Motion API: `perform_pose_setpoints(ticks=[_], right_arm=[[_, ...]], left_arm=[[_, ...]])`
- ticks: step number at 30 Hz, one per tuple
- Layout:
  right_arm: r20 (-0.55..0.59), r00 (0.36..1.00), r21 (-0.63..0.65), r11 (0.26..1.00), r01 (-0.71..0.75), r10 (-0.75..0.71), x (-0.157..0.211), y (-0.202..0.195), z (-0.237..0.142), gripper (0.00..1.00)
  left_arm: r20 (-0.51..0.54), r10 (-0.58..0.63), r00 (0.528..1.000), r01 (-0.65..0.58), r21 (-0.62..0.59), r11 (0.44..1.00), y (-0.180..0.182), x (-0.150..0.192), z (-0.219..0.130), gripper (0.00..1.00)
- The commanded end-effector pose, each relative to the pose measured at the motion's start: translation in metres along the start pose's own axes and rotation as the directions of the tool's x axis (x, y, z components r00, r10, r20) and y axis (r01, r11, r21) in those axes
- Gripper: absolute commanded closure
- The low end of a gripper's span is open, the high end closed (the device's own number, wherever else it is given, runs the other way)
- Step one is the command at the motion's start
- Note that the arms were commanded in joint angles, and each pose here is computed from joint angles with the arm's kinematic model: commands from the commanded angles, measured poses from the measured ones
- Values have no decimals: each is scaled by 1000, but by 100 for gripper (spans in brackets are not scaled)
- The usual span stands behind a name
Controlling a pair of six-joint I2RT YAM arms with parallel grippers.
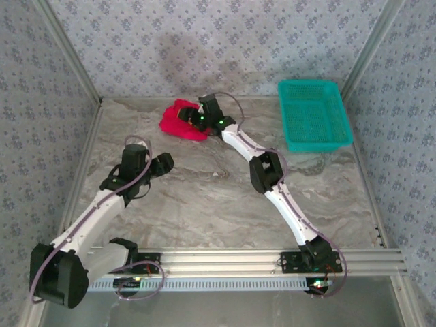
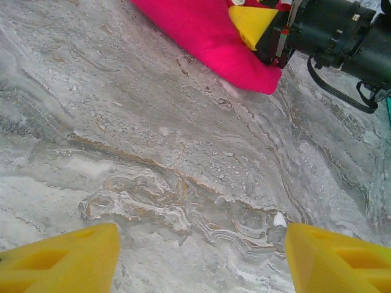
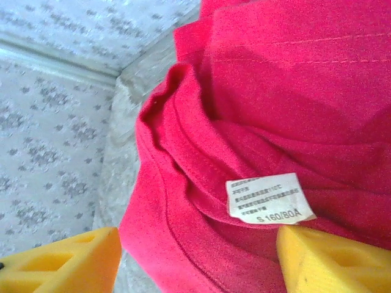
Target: Fold the inside-out t-shirt
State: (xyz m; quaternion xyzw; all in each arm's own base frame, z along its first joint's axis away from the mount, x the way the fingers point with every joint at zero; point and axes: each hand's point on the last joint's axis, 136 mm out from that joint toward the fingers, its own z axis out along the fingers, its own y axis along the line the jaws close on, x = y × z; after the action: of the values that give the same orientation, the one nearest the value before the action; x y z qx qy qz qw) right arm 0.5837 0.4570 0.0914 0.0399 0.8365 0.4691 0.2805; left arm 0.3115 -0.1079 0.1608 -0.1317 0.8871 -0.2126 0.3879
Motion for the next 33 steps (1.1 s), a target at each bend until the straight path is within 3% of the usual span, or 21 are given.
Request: perform_pose_setpoints(ticks=[1, 5, 7, 15, 24, 28, 33], right_arm=[[-35, 999, -49, 999, 9, -10, -12, 16, -18, 25], [-94, 989, -127, 987, 100, -113, -28, 62, -71, 9], [-104, 985, -99, 987, 126, -136, -33, 70, -101, 7], [-82, 992, 131, 986, 106, -96, -29, 21, -214, 7], [-128, 983, 260, 953, 159, -129, 22, -5, -302, 7], [-137, 982, 278, 947, 161, -126, 49, -8, -333, 7], [-181, 974, 342, 920, 193, -137, 80, -24, -371, 6]], left_arm=[[99, 65, 993, -70, 41, 997, -14, -25, 4, 27], [60, 107, 992, -113, 110, 987, -44, -44, 17, 28], [48, 116, 992, -122, 151, 981, -61, -56, 28, 27], [-85, 131, 988, -101, 291, 951, -121, -89, 122, 30], [-213, 91, 973, -37, 244, 969, -119, -92, 250, 32], [-272, 59, 961, -13, 169, 985, -91, -92, 294, 33], [-258, 44, 965, -33, 45, 998, -41, -110, 314, 33]])
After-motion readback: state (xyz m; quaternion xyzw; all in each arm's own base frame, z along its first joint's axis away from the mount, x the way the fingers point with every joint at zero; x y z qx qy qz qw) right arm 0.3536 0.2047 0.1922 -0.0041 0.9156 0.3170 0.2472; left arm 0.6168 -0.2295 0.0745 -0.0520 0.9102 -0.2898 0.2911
